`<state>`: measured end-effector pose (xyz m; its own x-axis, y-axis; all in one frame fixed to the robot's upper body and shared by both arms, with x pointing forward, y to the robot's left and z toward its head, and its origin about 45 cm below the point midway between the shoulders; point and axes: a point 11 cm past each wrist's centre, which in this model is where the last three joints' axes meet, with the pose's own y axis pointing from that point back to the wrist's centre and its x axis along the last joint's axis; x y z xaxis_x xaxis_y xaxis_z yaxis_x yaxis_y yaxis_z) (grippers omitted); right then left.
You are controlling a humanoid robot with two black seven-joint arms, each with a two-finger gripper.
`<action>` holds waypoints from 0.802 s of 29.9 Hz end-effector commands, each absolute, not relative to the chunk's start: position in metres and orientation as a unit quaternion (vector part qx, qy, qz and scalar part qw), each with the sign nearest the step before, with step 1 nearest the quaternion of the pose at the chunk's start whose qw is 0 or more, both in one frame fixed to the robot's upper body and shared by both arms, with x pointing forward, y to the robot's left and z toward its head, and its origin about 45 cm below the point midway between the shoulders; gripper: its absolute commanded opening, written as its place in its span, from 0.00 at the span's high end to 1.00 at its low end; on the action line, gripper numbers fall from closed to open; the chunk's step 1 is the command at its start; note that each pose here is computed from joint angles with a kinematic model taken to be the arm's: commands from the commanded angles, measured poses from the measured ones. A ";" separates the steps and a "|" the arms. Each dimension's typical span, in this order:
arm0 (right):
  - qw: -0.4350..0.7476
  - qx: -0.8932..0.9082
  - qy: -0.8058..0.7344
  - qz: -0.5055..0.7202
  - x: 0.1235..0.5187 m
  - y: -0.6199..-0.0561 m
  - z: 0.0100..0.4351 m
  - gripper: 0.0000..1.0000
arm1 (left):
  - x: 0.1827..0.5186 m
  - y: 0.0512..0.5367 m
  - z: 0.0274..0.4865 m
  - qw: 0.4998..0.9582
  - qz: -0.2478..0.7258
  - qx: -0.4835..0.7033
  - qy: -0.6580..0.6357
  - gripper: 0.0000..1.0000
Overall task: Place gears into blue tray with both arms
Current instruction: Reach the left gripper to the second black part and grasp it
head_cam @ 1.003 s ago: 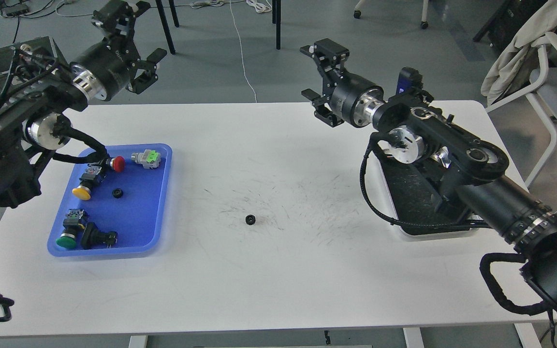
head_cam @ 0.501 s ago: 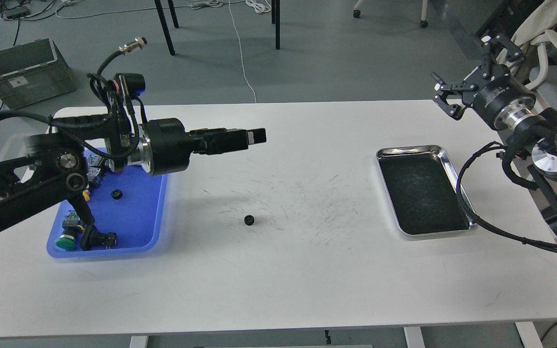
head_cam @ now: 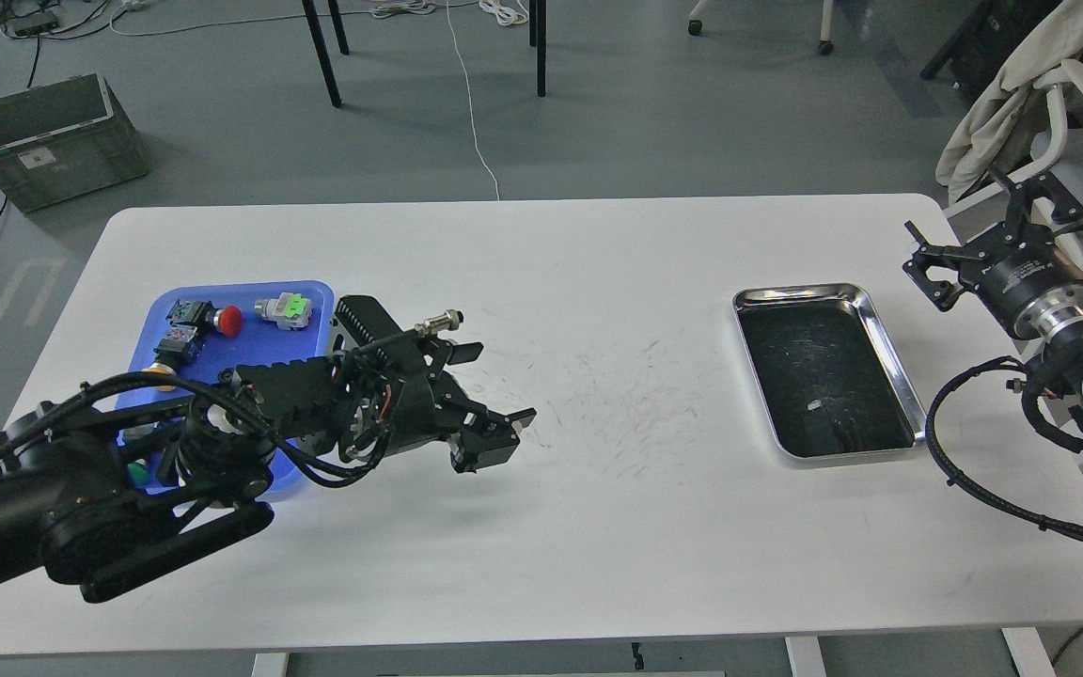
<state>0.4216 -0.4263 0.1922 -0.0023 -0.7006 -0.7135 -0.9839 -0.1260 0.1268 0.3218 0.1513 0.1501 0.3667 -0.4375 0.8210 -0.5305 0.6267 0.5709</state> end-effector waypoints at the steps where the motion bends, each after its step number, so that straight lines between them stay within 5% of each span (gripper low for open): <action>1: 0.209 -0.673 0.627 0.333 0.421 -0.426 0.190 0.06 | 0.323 0.153 0.131 0.710 0.045 0.438 -0.549 0.05; 18: 0.207 -0.672 0.628 0.332 0.420 -0.426 0.189 0.06 | 0.320 0.160 0.095 0.722 0.058 0.459 -0.515 0.30; 24: 0.208 -0.672 0.629 0.332 0.421 -0.425 0.188 0.06 | 0.318 0.159 0.094 0.723 0.058 0.459 -0.513 0.54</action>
